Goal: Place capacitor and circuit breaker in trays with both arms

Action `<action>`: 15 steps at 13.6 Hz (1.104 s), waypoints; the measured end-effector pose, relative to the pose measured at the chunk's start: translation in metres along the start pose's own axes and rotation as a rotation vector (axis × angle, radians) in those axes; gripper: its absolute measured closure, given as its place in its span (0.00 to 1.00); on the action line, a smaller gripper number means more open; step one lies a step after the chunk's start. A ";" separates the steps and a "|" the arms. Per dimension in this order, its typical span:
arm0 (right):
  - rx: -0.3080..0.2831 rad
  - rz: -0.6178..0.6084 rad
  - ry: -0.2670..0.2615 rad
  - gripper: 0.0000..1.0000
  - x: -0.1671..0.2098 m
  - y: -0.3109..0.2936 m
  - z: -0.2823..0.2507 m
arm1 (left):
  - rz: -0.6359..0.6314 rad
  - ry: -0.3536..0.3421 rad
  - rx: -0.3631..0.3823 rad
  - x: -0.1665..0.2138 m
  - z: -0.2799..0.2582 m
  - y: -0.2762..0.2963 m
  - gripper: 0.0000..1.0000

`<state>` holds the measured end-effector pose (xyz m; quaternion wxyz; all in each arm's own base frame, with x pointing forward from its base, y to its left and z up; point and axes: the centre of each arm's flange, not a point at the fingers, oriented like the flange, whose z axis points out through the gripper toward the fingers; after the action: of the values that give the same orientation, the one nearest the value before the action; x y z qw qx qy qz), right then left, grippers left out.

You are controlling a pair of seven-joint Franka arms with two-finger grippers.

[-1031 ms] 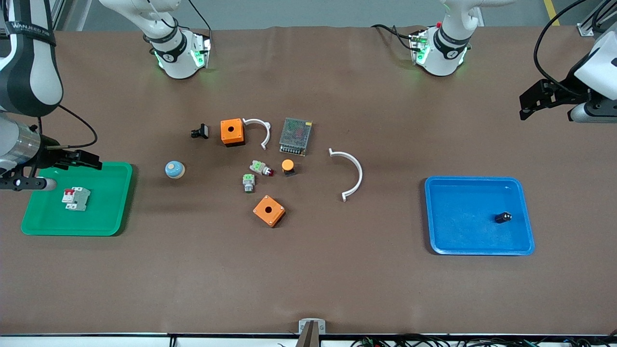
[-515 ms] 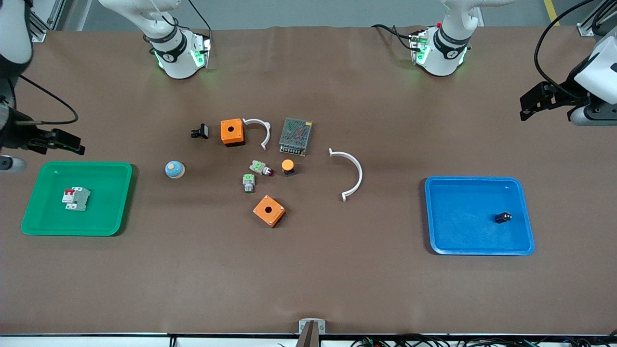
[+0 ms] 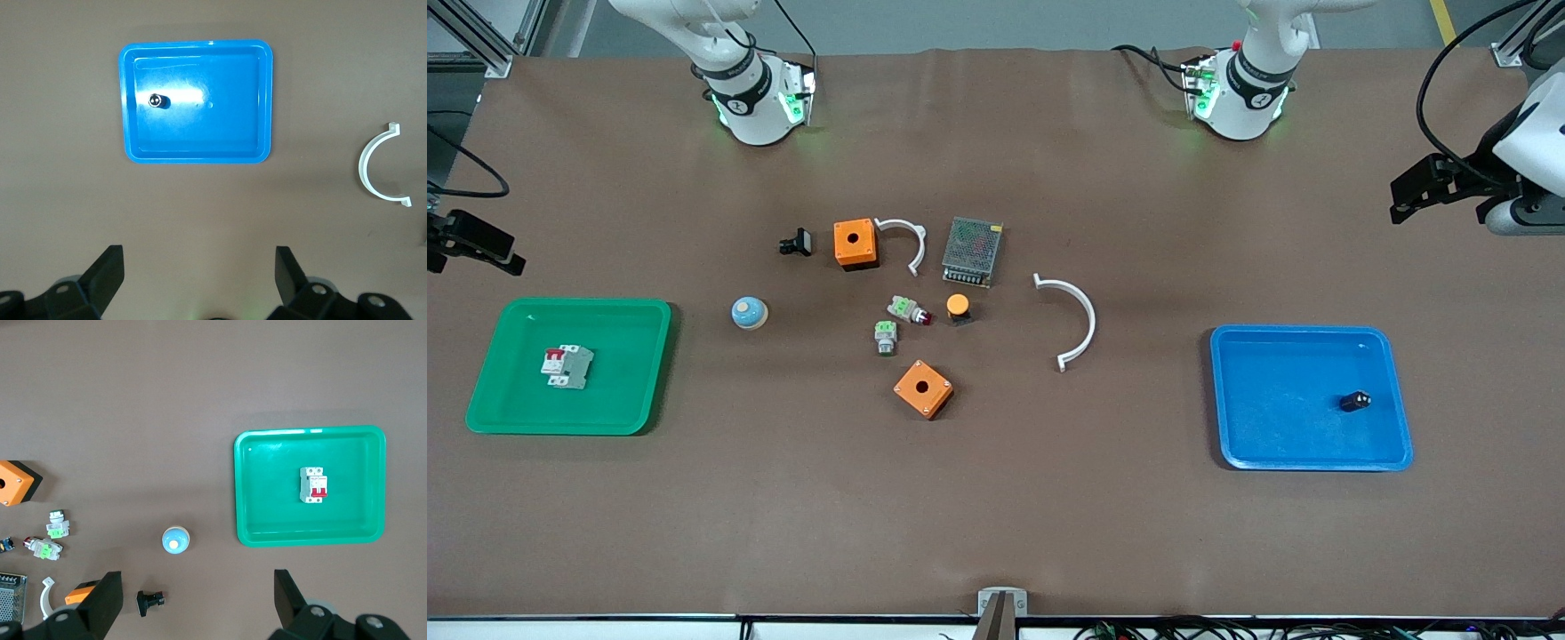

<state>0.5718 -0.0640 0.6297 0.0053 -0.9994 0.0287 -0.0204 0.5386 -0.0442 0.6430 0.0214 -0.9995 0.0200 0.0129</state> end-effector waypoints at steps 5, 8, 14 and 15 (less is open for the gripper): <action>-0.001 -0.001 0.022 0.00 0.000 0.000 -0.015 | 0.004 -0.005 -0.003 0.006 0.005 0.002 0.00; -0.002 -0.001 0.029 0.00 0.000 -0.001 -0.019 | 0.002 0.000 -0.004 0.007 0.002 0.001 0.00; -0.002 -0.001 0.029 0.00 0.000 -0.001 -0.019 | -0.004 0.004 -0.004 0.007 0.000 -0.002 0.00; -0.002 -0.001 0.029 0.00 0.000 -0.001 -0.019 | -0.004 0.002 -0.004 0.007 0.001 -0.002 0.00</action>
<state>0.5707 -0.0634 0.6490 0.0040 -0.9990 0.0281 -0.0351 0.5461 -0.0422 0.6415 0.0192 -0.9996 0.0181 0.0118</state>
